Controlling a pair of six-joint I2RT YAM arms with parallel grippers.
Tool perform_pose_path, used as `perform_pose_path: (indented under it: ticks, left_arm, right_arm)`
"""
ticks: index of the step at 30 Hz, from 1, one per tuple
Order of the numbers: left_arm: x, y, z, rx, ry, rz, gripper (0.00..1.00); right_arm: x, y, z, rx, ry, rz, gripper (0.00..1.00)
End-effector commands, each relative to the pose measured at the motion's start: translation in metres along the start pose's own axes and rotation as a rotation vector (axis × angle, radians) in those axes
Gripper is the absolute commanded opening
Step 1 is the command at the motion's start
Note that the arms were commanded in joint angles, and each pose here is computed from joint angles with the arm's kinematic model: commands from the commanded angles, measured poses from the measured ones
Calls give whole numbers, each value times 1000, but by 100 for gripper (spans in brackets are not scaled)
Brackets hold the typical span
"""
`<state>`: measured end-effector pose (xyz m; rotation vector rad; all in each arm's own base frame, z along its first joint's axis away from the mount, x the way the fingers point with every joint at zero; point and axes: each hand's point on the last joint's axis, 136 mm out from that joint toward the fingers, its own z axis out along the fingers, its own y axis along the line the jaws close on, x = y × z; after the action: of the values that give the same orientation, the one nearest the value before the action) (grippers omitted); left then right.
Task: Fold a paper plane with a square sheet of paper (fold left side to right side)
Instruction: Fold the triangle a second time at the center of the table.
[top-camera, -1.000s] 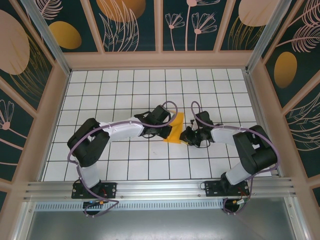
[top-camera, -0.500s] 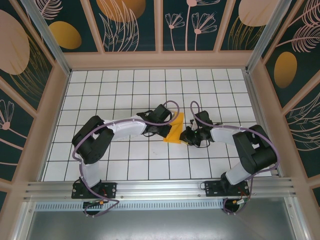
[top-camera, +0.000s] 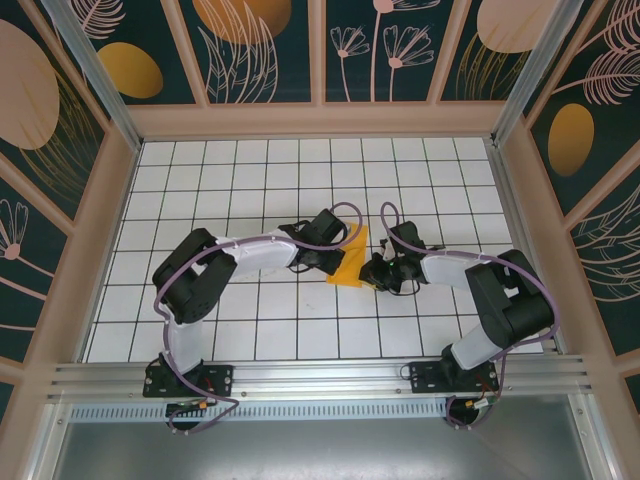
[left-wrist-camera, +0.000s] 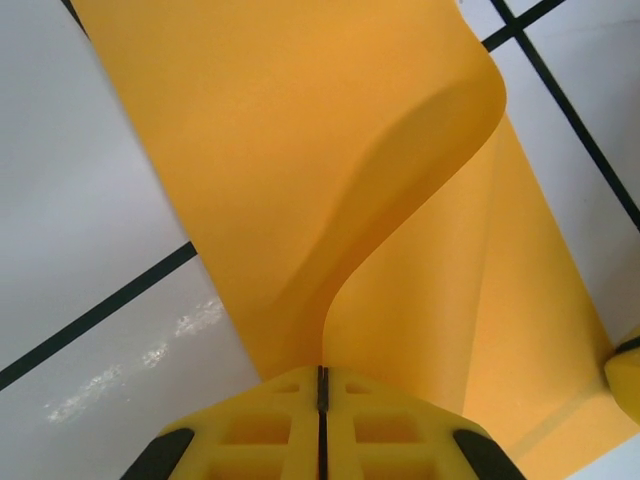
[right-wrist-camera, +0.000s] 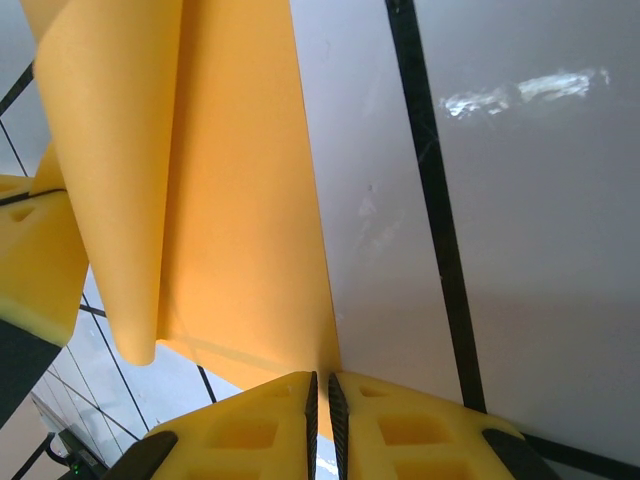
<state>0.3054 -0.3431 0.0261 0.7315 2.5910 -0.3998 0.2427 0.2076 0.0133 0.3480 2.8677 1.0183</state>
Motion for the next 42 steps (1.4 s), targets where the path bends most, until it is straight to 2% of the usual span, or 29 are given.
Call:
perform_pose_path:
  ticks: [1, 20, 42]
  left_arm:
    - [-3, 9, 5, -33, 10, 8, 9]
    - [-6, 10, 12, -31, 2, 3, 10]
    - [-14, 12, 5, -44, -30, 3, 10]
  right_arm:
    - [12, -29, 10, 119, 29, 23, 17]
    - [13, -29, 10, 123, 31, 22, 17]
    - [13, -29, 11, 125, 35, 23, 17]
